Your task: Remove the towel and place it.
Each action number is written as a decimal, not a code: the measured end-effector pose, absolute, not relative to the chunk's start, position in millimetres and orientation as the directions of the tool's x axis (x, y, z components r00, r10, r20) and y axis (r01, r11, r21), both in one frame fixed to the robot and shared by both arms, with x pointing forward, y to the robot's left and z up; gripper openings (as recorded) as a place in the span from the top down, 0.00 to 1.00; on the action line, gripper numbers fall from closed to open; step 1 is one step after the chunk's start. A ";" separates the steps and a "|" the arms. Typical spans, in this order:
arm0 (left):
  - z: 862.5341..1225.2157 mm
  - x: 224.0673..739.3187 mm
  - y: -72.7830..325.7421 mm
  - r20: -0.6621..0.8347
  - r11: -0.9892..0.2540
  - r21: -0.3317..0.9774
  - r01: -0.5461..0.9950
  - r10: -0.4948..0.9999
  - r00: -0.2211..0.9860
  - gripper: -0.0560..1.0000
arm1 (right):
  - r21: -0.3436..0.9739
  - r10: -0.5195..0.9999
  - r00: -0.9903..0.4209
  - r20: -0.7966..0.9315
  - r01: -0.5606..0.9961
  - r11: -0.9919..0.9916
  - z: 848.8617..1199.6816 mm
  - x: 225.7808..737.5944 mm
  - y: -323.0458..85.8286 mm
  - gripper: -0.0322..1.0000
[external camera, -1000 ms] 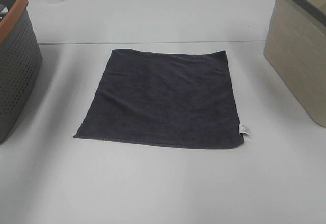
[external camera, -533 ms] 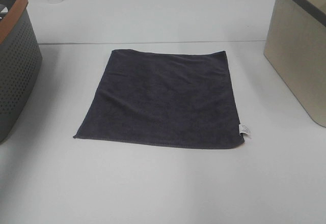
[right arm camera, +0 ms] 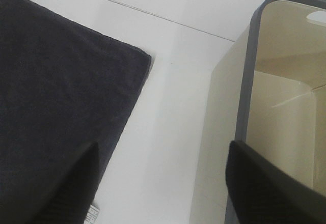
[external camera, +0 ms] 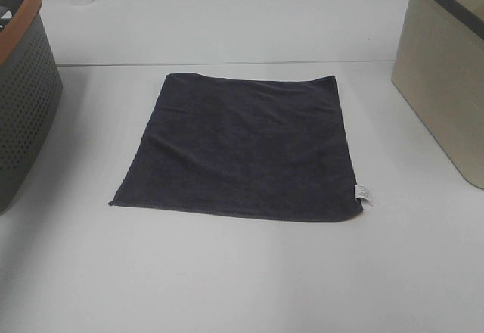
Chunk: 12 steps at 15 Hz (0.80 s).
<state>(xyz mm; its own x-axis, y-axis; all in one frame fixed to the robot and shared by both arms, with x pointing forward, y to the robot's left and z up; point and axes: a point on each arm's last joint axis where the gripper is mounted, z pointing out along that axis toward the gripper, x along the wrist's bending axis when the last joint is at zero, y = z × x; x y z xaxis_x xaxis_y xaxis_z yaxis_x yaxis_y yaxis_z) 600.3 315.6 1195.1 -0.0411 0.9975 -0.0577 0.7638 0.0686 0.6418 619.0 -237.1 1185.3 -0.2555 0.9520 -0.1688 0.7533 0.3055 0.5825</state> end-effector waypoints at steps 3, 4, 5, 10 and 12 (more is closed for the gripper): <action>1193.2 594.8 319.9 -0.008 0.055 0.600 0.798 0.998 -0.062 0.22 | 0.594 0.959 -0.235 -0.158 0.753 0.282 1191.8 613.0 -238.4 0.30; 1191.4 583.1 321.8 0.004 0.072 0.588 0.806 0.996 -0.092 0.22 | 0.600 0.960 -0.229 -0.159 0.750 0.278 1199.1 595.7 -241.9 0.30; 1193.0 571.0 321.6 0.006 0.076 0.586 0.807 0.995 -0.098 0.22 | 0.591 0.960 -0.231 -0.158 0.757 0.279 1198.6 585.4 -243.8 0.30; 1171.0 491.5 319.3 0.026 0.074 0.550 0.832 0.994 -0.106 0.22 | 0.471 0.956 -0.251 -0.150 0.832 0.293 1163.9 514.9 -256.9 0.30; 1158.5 462.9 317.7 0.026 0.072 0.556 0.828 0.994 -0.104 0.22 | 0.411 0.955 -0.260 -0.142 0.862 0.296 1142.9 488.3 -261.6 0.30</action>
